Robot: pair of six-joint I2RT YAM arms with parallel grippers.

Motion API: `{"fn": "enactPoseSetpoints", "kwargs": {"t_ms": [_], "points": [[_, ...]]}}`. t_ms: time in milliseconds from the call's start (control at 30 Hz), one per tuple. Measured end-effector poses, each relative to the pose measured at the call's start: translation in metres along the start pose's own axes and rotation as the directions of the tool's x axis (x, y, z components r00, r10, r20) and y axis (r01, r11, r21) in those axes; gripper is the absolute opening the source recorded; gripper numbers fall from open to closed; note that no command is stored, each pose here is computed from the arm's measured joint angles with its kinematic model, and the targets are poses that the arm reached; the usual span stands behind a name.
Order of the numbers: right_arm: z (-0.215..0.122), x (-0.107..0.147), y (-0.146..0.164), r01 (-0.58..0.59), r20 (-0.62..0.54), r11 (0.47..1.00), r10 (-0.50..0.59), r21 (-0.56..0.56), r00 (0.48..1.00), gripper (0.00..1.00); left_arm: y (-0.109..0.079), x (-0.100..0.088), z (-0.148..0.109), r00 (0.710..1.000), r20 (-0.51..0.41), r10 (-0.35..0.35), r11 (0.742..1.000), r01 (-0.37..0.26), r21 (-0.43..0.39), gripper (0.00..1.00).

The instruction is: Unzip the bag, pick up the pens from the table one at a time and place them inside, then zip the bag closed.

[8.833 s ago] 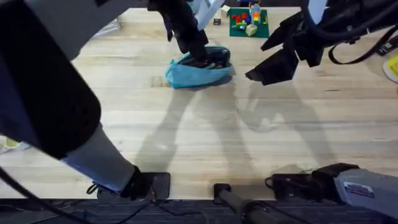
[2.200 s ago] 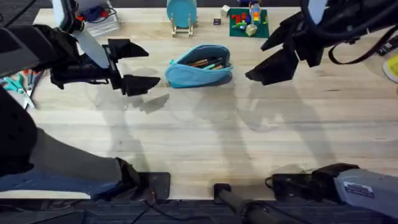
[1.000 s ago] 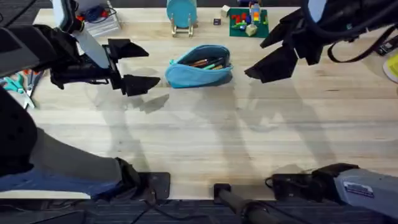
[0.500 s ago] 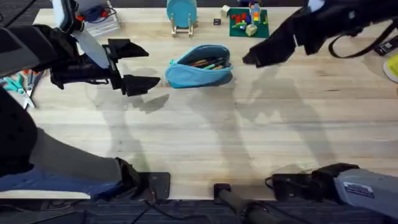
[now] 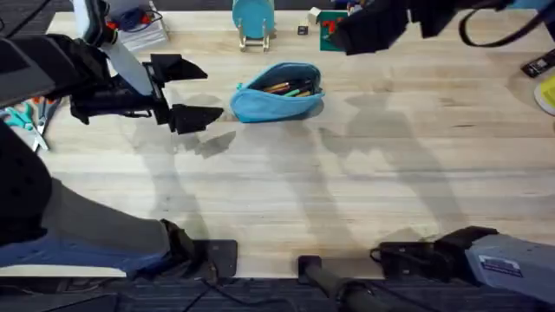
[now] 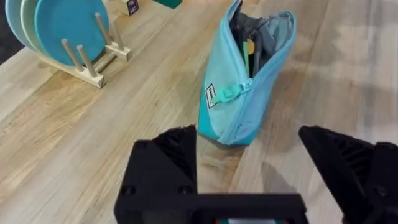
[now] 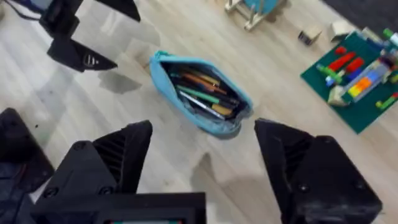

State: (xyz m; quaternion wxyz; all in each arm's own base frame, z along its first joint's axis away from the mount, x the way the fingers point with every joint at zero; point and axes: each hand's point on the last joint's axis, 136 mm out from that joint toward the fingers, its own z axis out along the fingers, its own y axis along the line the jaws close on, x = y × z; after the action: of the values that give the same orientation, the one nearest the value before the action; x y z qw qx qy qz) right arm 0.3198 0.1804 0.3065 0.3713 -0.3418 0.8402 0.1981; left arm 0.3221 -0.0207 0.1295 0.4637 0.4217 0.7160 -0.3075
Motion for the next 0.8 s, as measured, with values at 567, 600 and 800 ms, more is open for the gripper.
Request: {"fn": "enactPoseSetpoints", "kwargs": {"t_ms": [567, 600, 800], "points": [[0.078, -0.027, 0.034, 0.128, -0.019, 0.991, -0.129, -0.043, 0.991, 0.996, 0.0, 0.0, 0.0, 1.0, 0.0, 0.0, 1.0, 0.0, 0.0, 0.993], [0.082, -0.03, 0.036, 0.135, -0.016, 0.99, -0.136, -0.048, 0.991, 0.997, 0.0, 0.0, 0.0, 1.0, 0.0, 0.0, 1.0, 0.0, 0.0, 0.993], [0.107, -0.042, 0.055, 0.182, 0.017, 0.98, -0.181, -0.078, 0.983, 0.996, 0.0, 0.0, 0.0, 1.0, 0.0, 0.0, 1.0, 0.0, 0.0, 0.993]]}}
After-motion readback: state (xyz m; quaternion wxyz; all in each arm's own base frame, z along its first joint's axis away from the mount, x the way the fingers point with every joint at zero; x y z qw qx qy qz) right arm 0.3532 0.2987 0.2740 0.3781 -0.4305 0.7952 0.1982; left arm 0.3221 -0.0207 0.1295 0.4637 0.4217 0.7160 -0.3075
